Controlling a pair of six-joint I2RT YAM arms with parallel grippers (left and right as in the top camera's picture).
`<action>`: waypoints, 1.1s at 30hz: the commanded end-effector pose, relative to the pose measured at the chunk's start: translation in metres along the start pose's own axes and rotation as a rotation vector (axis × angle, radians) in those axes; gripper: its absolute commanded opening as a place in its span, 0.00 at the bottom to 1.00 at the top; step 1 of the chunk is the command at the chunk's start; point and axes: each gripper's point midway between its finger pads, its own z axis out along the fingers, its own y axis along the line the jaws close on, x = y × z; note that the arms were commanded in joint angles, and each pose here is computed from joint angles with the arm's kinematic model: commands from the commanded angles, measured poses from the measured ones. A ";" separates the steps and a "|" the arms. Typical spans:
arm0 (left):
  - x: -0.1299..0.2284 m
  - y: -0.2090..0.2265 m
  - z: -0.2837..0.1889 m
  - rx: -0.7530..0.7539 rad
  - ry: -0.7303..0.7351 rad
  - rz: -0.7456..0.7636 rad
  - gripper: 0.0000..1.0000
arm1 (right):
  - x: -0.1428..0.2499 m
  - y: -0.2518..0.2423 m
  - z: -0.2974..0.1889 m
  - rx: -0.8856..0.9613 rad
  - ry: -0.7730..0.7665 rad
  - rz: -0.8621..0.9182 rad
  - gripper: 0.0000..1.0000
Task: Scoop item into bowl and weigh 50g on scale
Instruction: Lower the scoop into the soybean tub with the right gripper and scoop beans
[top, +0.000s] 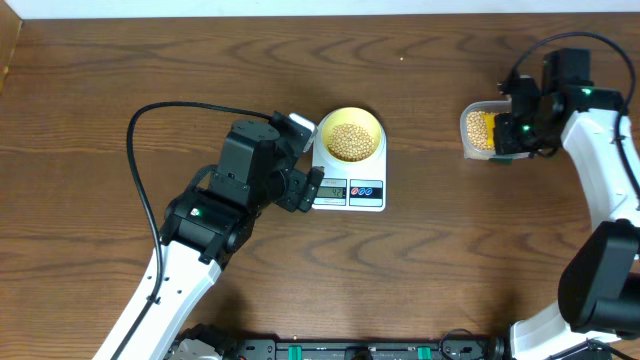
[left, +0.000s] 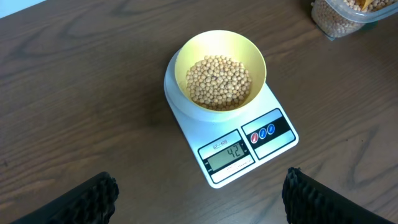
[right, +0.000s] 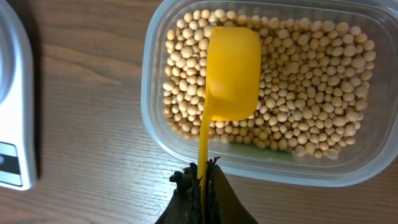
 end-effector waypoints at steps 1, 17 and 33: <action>0.001 -0.001 0.001 0.008 0.003 0.001 0.87 | -0.002 0.008 -0.001 -0.140 -0.029 0.053 0.01; 0.001 -0.001 0.001 0.008 0.003 0.001 0.87 | -0.002 -0.021 -0.019 -0.268 -0.101 0.235 0.01; 0.001 -0.001 0.001 0.008 0.003 0.001 0.87 | -0.009 -0.017 -0.038 -0.437 -0.173 0.297 0.01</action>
